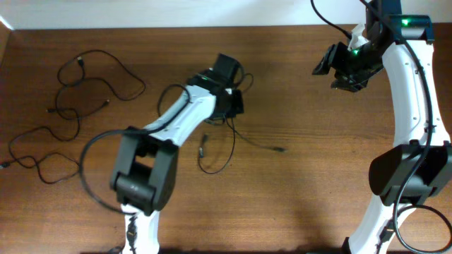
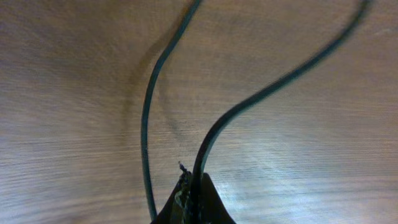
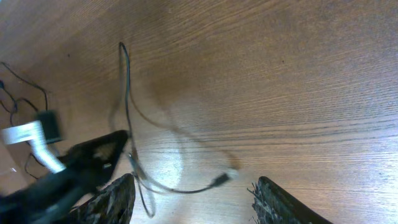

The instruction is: Untangle cables

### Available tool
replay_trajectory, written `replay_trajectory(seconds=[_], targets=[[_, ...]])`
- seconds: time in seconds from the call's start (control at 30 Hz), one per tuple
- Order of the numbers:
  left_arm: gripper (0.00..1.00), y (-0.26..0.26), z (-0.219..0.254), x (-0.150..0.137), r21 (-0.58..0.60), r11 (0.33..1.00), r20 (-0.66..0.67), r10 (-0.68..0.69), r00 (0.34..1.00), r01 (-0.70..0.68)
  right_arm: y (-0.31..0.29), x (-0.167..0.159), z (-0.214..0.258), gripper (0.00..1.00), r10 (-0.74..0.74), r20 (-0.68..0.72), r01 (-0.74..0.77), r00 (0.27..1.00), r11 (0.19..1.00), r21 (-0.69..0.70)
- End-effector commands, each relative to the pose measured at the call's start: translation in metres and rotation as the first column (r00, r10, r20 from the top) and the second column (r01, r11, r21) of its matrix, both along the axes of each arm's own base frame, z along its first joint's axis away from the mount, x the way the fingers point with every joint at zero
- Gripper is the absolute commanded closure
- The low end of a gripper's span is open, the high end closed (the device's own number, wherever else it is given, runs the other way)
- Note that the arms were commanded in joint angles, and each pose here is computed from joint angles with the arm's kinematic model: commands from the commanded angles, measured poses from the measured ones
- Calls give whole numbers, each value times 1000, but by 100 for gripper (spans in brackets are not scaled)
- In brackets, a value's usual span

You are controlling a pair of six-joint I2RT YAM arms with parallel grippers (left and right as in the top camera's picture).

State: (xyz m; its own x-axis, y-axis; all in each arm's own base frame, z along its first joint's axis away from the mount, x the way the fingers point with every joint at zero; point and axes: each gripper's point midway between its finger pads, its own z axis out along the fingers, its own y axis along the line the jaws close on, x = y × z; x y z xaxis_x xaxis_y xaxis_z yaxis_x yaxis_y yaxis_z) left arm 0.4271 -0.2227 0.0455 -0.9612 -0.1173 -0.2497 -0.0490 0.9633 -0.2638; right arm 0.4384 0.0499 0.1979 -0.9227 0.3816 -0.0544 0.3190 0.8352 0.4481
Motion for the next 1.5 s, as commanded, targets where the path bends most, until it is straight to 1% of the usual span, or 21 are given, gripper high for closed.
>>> replay_trajectory(seconds=[0.0, 0.03, 0.07, 0.1, 0.17, 0.23, 0.3, 0.47, 0.5, 0.6, 0.67, 0.77, 0.83, 0.9, 0.97, 1.0, 1.03, 1.13, 1.23, 1.37, 1.47], targets=[[100, -3, -32, 2, 115, 993, 21, 31, 999, -33, -3, -2, -3, 37, 28, 3, -28, 1000, 999, -19], [100, -5, -35, 1, 134, 991, 25, 27, 999, -30, -3, -2, -3, 37, 28, -1, -28, 1000, 999, -19], [91, -7, -38, 0, 150, 988, 33, 21, 999, -26, -3, -2, -3, 37, 27, -1, -27, 1000, 999, -23], [76, -9, -39, 1, 156, 988, 42, 17, 999, -23, -4, -2, -4, 37, 26, -2, -26, 1000, 999, -30], [66, -9, -39, 0, 162, 986, 43, 16, 999, -22, -6, -3, -5, 37, 24, -7, -24, 1000, 999, -36], [57, 1, -40, 2, 212, 976, 56, 29, 998, -40, -5, -4, -5, 37, 25, -12, -25, 1000, 999, -36], [44, 9, -39, 4, 259, 965, 74, 25, 997, -44, -5, -5, -5, 37, 25, -12, -25, 1000, 999, -36], [41, 25, -41, -3, 342, 939, 53, 14, 998, -31, -5, -6, -5, 37, 25, -17, -26, 1000, 999, -36], [42, 24, -42, -7, 340, 940, 36, 10, 999, -22, -5, -6, -5, 37, 25, -17, -26, 1000, 999, -36], [63, 7, -48, -23, 261, 965, -39, -21, 999, 31, -5, -7, -5, 37, 27, -24, -28, 999, 999, -36], [65, -7, -54, -39, 190, 979, -110, -51, 993, 71, -5, -9, -6, 37, 49, -24, -50, 999, 998, -40], [66, -7, -67, -58, 194, 979, -158, -23, 987, 54, -5, -10, -6, 37, 49, -26, -50, 998, 998, -39], [69, -9, -70, -64, 192, 980, -171, -17, 985, 50, -5, -10, -6, 37, 49, -26, -50, 998, 998, -39], [76, -11, -70, -65, 191, 980, -171, -22, 985, 55, -5, -10, -6, 37, 49, -27, -50, 998, 998, -39], [85, -11, -70, -65, 191, 980, -171, -22, 985, 55, -5, -11, -6, 37, 49, -29, -50, 998, 998, -39], [94, -11, -70, -65, 190, 980, -171, -22, 985, 55, -5, -11, -6, 37, 49, -29, -50, 998, 998, -39], [100, -12, -69, -64, 189, 980, -169, -22, 985, 55, -5, -11, -6, 37, 49, -29, -50, 998, 998, -39], [100, -14, -53, -46, 175, 981, -124, -62, 990, 84, -5, -11, -6, 37, 72, -20, -73, 997, 996, -44], [100, -7, 0, -12, 156, 981, -37, -107, 994, 112, -5, -11, -6, 37, 72, -19, -73, 997, 996, -44], [100, 12, 96, 36, 116, 988, 164, -115, 980, 97, -6, -10, -6, 37, 71, -20, -72, 997, 996, -51], [100, 48, 200, 78, 63, 998, 401, -46, 915, 22, -6, -10, -6, 37, 71, -20, -72, 997, 996, -51]])
